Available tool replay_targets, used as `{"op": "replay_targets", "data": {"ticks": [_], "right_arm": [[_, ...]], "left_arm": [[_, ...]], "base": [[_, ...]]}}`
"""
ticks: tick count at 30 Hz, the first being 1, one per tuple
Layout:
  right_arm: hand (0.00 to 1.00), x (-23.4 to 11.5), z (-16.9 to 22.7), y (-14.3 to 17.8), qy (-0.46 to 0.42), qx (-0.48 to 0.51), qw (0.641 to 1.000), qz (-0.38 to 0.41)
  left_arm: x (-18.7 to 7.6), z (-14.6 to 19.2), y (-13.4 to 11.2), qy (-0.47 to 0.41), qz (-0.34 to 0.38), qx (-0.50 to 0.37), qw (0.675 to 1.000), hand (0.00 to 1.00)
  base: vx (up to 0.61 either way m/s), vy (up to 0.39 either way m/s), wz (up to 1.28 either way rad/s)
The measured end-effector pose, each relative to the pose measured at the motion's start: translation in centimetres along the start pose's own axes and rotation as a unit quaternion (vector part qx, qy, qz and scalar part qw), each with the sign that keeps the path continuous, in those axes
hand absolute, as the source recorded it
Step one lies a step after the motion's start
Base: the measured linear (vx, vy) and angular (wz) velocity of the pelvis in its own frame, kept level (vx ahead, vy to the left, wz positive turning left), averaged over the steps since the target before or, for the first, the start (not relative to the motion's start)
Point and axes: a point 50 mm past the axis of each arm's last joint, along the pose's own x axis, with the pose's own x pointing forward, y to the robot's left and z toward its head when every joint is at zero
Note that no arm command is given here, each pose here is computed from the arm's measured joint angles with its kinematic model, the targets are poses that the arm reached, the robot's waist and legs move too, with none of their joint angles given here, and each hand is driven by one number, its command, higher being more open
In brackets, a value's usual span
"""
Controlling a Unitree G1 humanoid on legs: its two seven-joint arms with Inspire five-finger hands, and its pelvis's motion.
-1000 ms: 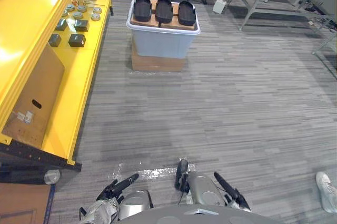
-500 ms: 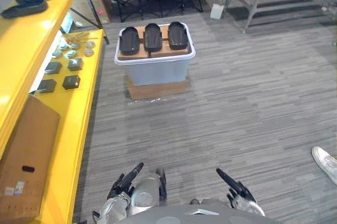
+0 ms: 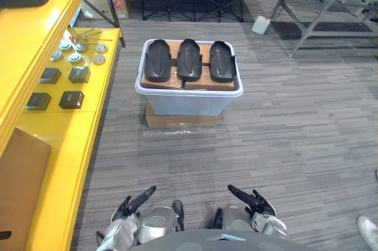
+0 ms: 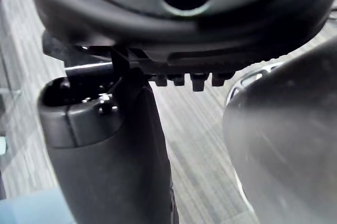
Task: Walk over and take three plastic housings, then place them on the shelf
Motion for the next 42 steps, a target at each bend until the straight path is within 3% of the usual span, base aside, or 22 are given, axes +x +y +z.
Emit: {"op": "replay_targets", "data": {"ticks": [6,10,13,21,25,31,36,42], "right_arm": [[1.00,-0.3,-0.6,-1.2,0.004,0.034,0.999,-0.022],[1.00,-0.3,0.0,-2.0,0.002,0.051,0.998,-0.032],[1.00,-0.3,0.1,-2.3,0.007,0.040,0.999,-0.036],[1.00,-0.3,1.6,-2.0,-0.044,-0.027,0.998,-0.040],[1.00,-1.5,0.7,0.2,-0.065,-0.048,0.997,0.010],[1.00,-4.7,3.4,5.1,-0.135,-0.073,0.978,0.142],[1.00,-7.1,3.2,5.1,-0.116,-0.081,0.957,0.254],[1.00,-7.3,3.8,2.7,-0.110,-0.069,0.962,0.241]], "left_arm": [[0.0,-0.1,-0.9,-0.001,-0.016,-0.030,0.999,1.00],[-0.6,-3.0,-0.3,0.050,0.008,-0.070,0.996,1.00],[-1.0,-4.4,0.9,0.071,0.038,-0.103,0.991,1.00],[-1.0,-4.2,1.7,0.062,0.029,-0.096,0.993,1.00],[-0.5,-1.6,2.0,0.028,0.027,-0.062,0.997,1.00],[-0.7,-1.0,2.8,0.020,0.038,-0.034,0.998,1.00],[-1.6,-2.3,5.0,0.039,0.064,-0.024,0.997,1.00],[-2.6,-3.8,7.0,0.062,0.075,-0.014,0.995,1.00]], "base": [[0.42,-0.209,0.66],[0.49,-0.321,0.66],[0.38,-0.230,0.25],[0.24,0.029,-0.17],[0.23,0.132,0.07],[0.07,0.055,-0.14],[-0.06,-0.025,-0.31],[-0.11,-0.009,-0.10]]}}
